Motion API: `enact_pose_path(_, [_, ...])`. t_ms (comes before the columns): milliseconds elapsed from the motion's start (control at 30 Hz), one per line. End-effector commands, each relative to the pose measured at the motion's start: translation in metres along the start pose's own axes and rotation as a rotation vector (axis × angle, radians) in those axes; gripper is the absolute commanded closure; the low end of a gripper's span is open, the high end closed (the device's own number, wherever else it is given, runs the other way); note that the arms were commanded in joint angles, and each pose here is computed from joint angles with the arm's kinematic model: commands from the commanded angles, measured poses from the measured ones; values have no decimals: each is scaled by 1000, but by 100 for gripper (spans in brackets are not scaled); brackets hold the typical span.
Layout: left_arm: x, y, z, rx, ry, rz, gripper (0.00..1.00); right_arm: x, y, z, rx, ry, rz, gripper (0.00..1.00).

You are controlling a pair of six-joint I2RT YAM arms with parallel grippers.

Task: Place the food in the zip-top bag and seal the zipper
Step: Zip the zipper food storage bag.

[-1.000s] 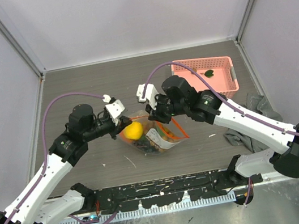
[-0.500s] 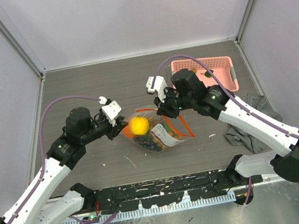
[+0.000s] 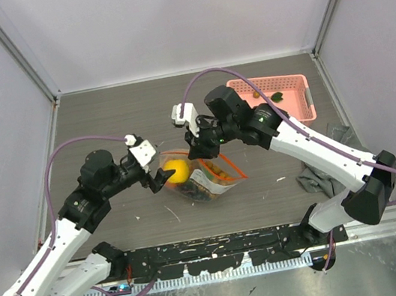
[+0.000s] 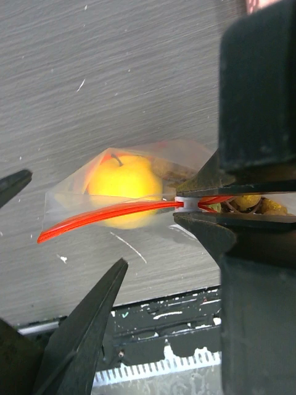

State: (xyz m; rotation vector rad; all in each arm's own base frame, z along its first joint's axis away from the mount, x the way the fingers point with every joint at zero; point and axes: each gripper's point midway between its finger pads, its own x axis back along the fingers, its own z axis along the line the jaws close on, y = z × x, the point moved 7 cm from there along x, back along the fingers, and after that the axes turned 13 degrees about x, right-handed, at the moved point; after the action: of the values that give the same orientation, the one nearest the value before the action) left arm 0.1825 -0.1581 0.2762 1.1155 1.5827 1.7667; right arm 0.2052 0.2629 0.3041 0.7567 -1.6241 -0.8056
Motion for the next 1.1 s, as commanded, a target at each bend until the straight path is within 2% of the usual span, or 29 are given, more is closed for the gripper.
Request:
enact_pose_path(0, [1,19,4,-69,24,-106,9,5,29,5,77,40,-88,100])
enact_pose_path(200, [4,20,5,-84,41,-123,8,2,29,14,97,67,-81,100])
enact_pose_path(400, [-3,13,-9,-69,-117,-83,9,1,35,20,113,88,-95,100])
enact_pose_path(467, [-8,11,-11,-51,-154,-52,14,1,37,21,116,90,-100,100])
enact_pose_path(567, [-12,11,-14,-33,-192,-30,30,-1,36,21,111,90,-100,100])
enact_pose_path(667, [-12,12,-16,-28,-218,-32,58,-3,34,22,99,89,-101,100])
enact_pose_path(767, [-11,13,-17,-35,-225,-38,94,-1,31,21,77,55,-89,93])
enact_pose_path(800, [-10,14,-17,-38,-221,-42,100,2,30,20,63,33,-84,90])
enact_pose_path(900, [-7,14,-18,-38,-214,-47,100,16,30,18,8,-65,-74,68])
enact_pose_path(967, [-6,15,-18,-30,-208,-46,100,29,31,20,-32,-121,-97,60])
enact_pose_path(1067, [-3,18,-18,-23,-200,-44,100,50,28,27,-108,-207,-142,53])
